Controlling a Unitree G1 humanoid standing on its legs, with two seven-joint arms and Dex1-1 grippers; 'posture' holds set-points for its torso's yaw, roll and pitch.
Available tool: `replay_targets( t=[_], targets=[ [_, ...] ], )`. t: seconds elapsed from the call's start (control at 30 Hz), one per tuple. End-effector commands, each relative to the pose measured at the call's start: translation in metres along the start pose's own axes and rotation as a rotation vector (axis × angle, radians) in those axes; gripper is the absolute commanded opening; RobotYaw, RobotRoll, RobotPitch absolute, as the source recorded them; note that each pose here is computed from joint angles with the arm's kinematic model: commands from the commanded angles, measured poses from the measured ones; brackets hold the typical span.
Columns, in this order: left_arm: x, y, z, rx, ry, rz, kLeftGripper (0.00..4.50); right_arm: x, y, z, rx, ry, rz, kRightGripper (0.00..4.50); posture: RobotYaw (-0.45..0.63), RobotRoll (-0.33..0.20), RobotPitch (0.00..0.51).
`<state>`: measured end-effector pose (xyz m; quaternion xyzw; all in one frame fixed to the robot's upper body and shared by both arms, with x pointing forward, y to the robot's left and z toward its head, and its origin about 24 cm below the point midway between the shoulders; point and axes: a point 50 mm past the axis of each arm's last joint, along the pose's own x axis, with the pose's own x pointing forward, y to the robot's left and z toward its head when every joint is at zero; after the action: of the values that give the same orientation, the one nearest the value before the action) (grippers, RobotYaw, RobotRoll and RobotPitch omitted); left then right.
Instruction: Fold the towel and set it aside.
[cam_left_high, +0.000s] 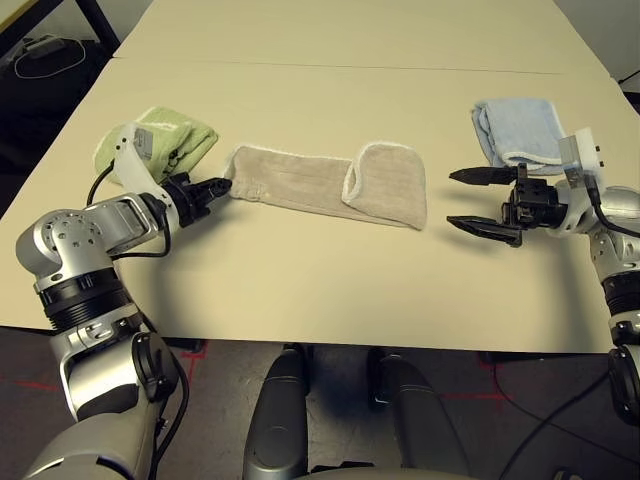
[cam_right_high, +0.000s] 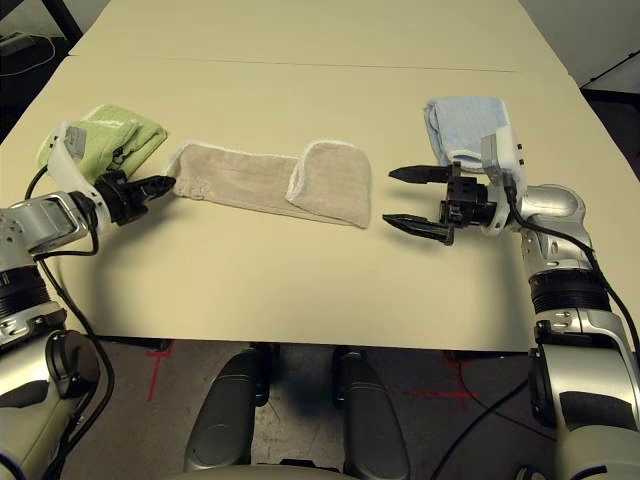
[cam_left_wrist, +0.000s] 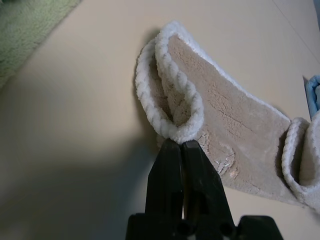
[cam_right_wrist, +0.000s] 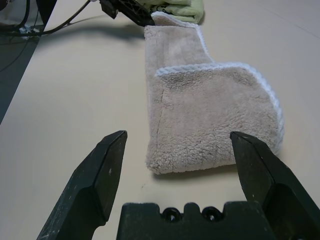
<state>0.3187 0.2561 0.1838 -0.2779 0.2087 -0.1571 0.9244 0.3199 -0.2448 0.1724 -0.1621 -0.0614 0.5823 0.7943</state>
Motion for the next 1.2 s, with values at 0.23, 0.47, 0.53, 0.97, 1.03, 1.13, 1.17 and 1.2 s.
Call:
replay_targets(
  t=[0.23, 0.47, 0.53, 0.97, 1.03, 1.13, 1.17, 1.2],
  targets=[
    [-0.010, -0.009, 0.015, 0.033, -0.040, -0.019, 0.03, 0.002, 0.002, -0.003, 0.008, -0.009, 0.006, 4.50, 0.18, 0.000, 0.211],
    [-0.015, -0.032, 0.025, 0.082, -0.041, -0.112, 0.03, 0.003, 0.002, -0.003, 0.008, -0.008, 0.002, 4.50, 0.18, 0.000, 0.213],
    [-0.017, -0.040, 0.022, 0.108, -0.011, -0.154, 0.03, 0.004, 0.001, -0.004, 0.007, -0.008, 0.001, 4.50, 0.18, 0.000, 0.213],
    [-0.028, -0.061, 0.007, 0.196, 0.102, -0.308, 0.03, 0.007, -0.002, -0.004, -0.002, -0.008, -0.004, 4.50, 0.19, 0.000, 0.211],
    [-0.027, -0.063, 0.009, 0.199, 0.093, -0.313, 0.03, 0.007, -0.002, -0.004, -0.002, -0.008, -0.003, 4.50, 0.19, 0.000, 0.211],
    [-0.024, -0.069, 0.012, 0.197, 0.076, -0.332, 0.03, 0.008, -0.002, -0.005, -0.001, -0.009, -0.004, 4.50, 0.19, 0.000, 0.211],
    [-0.021, -0.073, 0.014, 0.197, 0.065, -0.345, 0.03, 0.008, -0.002, -0.005, -0.001, -0.009, -0.004, 4.50, 0.19, 0.000, 0.212],
    [-0.019, -0.076, 0.014, 0.196, 0.059, -0.353, 0.03, 0.008, -0.002, -0.005, -0.001, -0.009, -0.004, 4.50, 0.19, 0.000, 0.212]
  ],
)
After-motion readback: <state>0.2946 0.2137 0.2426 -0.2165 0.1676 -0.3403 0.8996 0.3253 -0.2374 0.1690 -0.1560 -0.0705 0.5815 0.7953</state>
